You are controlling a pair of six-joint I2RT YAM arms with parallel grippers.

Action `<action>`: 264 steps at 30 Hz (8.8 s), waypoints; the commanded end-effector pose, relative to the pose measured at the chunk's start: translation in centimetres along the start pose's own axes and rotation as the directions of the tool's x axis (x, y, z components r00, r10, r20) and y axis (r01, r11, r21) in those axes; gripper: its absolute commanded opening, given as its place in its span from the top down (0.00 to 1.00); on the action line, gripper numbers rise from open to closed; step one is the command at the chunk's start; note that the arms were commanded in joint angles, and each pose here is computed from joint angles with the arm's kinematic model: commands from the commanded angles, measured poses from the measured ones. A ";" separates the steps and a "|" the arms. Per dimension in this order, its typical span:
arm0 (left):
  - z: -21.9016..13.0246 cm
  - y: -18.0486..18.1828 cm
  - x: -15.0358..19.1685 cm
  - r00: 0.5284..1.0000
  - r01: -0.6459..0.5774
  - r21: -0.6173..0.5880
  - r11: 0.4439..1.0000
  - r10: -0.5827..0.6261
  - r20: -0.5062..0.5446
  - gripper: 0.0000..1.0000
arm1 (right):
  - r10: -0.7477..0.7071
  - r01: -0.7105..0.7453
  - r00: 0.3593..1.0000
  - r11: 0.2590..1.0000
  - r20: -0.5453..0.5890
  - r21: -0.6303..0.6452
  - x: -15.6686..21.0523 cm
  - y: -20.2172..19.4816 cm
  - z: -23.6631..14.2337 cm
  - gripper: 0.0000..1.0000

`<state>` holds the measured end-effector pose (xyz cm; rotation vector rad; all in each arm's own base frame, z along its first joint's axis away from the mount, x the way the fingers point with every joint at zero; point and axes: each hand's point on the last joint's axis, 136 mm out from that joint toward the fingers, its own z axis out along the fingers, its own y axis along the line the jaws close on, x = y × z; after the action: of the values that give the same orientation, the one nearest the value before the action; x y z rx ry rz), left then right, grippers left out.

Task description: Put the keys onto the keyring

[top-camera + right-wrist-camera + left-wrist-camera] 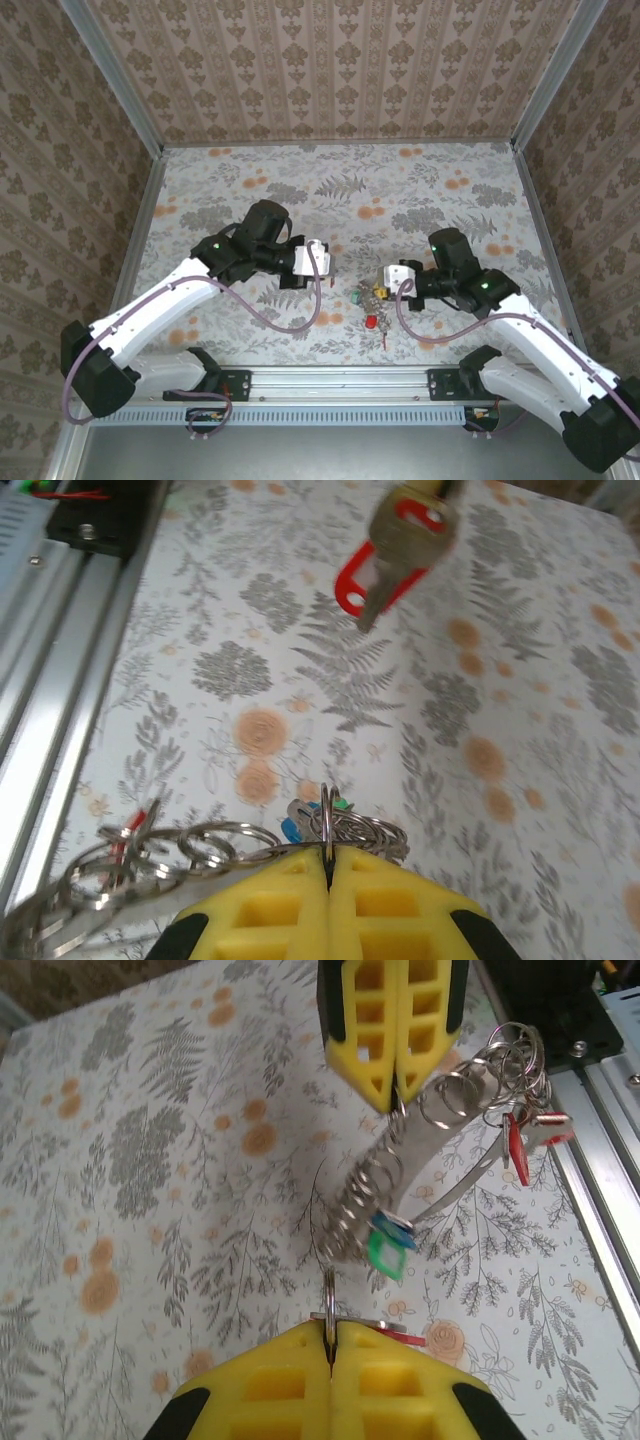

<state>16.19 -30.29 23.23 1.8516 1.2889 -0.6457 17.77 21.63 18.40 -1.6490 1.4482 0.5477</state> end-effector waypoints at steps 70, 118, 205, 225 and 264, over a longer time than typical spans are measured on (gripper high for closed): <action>4.6 -0.5 2.4 0.927 -0.376 -0.061 0.925 0.375 -0.033 1.00 | 0.340 -0.341 0.899 0.939 0.276 -0.044 -4.1 -5.7 2.7 1.00; 3.8 2.5 1.6 0.979 0.108 0.013 0.994 -0.109 0.173 0.84 | 0.215 -0.268 0.923 0.954 0.320 0.132 -4.2 -6.6 2.7 1.00; 1.5 4.7 0.3 0.955 0.229 -0.125 0.965 -0.199 0.218 0.94 | 0.087 -0.248 0.824 0.944 0.560 0.218 -8.7 -9.2 2.2 1.00; -0.7 3.4 0.6 0.955 0.205 -0.121 0.971 -0.172 0.243 0.86 | 0.078 -0.186 0.855 0.969 0.512 0.164 -8.0 -7.5 2.7 1.00; 0.2 2.3 1.2 0.989 0.128 -0.022 0.992 -0.126 0.073 1.00 | 0.015 -0.044 0.981 0.989 0.195 0.143 -4.4 -6.8 4.0 0.76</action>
<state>19.03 -30.42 22.74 1.6500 1.3641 -0.8152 24.10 28.27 22.35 -1.2983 1.3225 0.7225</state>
